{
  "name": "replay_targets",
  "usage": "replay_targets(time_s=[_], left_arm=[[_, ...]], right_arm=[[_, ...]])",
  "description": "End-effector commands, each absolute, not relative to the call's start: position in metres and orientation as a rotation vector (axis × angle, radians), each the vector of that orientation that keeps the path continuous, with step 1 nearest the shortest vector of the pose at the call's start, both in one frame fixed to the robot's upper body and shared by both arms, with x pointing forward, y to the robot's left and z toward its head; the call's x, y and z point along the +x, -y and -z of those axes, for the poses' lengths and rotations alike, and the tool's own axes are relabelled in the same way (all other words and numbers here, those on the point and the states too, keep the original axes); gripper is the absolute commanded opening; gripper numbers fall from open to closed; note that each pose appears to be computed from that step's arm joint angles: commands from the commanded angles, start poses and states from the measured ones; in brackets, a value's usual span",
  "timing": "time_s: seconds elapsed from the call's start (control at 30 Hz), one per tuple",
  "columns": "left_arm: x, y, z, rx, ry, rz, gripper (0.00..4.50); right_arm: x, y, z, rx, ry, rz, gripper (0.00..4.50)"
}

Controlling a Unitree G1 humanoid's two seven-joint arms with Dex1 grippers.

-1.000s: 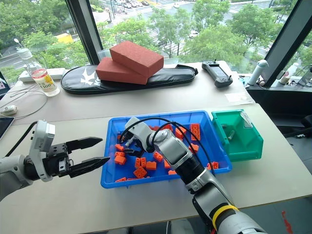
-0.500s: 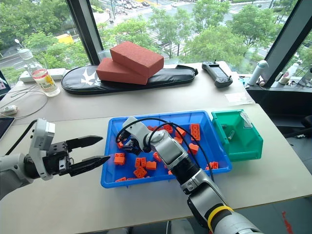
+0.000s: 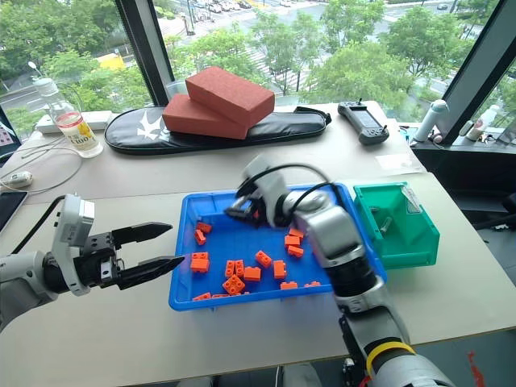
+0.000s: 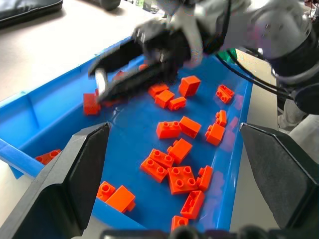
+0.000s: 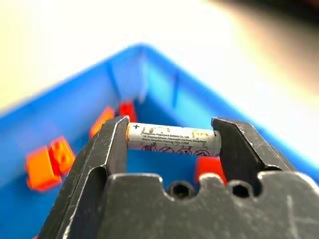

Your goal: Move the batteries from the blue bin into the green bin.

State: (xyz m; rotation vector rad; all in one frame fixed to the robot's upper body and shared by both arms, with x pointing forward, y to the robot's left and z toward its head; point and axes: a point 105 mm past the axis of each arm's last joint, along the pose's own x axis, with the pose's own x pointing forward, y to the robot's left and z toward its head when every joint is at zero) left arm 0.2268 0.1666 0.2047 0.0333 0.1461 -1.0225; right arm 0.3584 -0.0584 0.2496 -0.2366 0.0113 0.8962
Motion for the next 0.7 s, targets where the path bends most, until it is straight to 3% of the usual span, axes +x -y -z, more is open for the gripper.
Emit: replay_targets(time_s=[0.03,0.13,0.23,0.47,0.63,0.7], left_arm=[[0.222,-0.164,-0.210,0.055,-0.117,1.038,4.50],[0.222,-0.164,-0.208,0.050,-0.120,1.044,4.50],[0.223,-0.164,-0.206,0.046,-0.123,1.049,4.50],[0.225,-0.164,-0.205,0.047,-0.128,1.057,4.50],[0.227,-0.165,-0.206,0.053,-0.128,1.065,4.50],[0.228,-0.165,-0.206,0.054,-0.129,1.064,4.50]], right_arm=[[0.368,0.126,-0.272,-0.218,0.010,-0.696,2.50],[0.379,0.203,-0.250,-0.287,-0.139,-0.422,2.50],[0.374,0.244,-0.232,-0.329,-0.232,-0.293,2.50],[0.364,0.279,-0.201,-0.329,-0.338,-0.170,2.50],[0.365,0.285,-0.203,-0.307,-0.322,-0.115,2.50],[0.365,0.288,-0.205,-0.314,-0.311,-0.090,3.50]])
